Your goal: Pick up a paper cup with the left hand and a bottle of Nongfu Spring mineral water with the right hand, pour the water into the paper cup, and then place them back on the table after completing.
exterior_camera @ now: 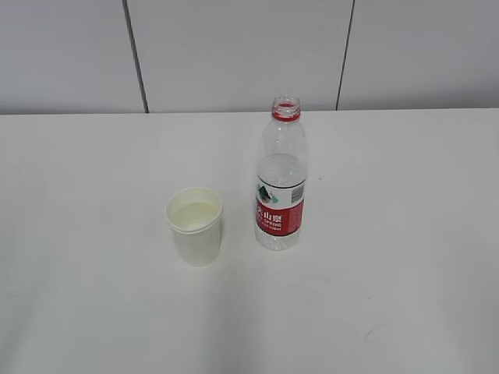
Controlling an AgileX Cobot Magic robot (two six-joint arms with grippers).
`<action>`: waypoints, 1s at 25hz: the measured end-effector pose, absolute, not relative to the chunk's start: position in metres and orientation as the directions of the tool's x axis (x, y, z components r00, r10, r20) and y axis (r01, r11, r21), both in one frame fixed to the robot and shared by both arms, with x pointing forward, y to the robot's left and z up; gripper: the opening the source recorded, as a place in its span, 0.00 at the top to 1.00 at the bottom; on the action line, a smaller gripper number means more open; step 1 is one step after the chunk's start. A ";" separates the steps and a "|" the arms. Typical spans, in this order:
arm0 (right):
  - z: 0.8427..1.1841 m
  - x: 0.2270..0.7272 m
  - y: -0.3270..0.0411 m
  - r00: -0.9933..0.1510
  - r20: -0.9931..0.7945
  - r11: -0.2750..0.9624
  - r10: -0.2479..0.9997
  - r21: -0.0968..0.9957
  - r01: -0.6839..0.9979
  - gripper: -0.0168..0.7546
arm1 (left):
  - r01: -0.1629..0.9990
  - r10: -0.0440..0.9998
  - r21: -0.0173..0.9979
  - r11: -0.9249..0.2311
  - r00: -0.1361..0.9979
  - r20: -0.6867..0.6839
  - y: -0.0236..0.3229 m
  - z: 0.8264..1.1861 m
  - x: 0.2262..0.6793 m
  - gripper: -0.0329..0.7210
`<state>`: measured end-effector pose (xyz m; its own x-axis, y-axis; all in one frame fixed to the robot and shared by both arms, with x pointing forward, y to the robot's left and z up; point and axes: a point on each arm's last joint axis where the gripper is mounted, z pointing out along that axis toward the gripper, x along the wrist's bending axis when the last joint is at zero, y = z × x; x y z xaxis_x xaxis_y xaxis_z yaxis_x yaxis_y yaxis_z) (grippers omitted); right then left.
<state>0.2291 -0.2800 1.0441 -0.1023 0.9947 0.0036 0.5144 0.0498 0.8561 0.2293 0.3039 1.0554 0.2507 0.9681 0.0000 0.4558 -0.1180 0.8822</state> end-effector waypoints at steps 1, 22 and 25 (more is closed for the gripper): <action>1.044 0.229 -0.280 -0.101 0.006 0.048 0.995 0.856 0.515 0.22 | 0.455 0.969 0.882 -0.122 0.245 0.008 0.305 1.055 0.229 0.18; 1.044 0.229 -0.280 -0.096 0.008 0.043 0.995 0.856 0.516 0.22 | 0.453 0.974 0.880 -0.141 0.221 0.043 0.308 1.055 0.231 0.18; 1.044 0.229 -0.280 -0.096 0.008 0.043 0.995 0.856 0.516 0.22 | 0.454 0.973 0.880 -0.137 0.227 0.035 0.307 1.055 0.230 0.18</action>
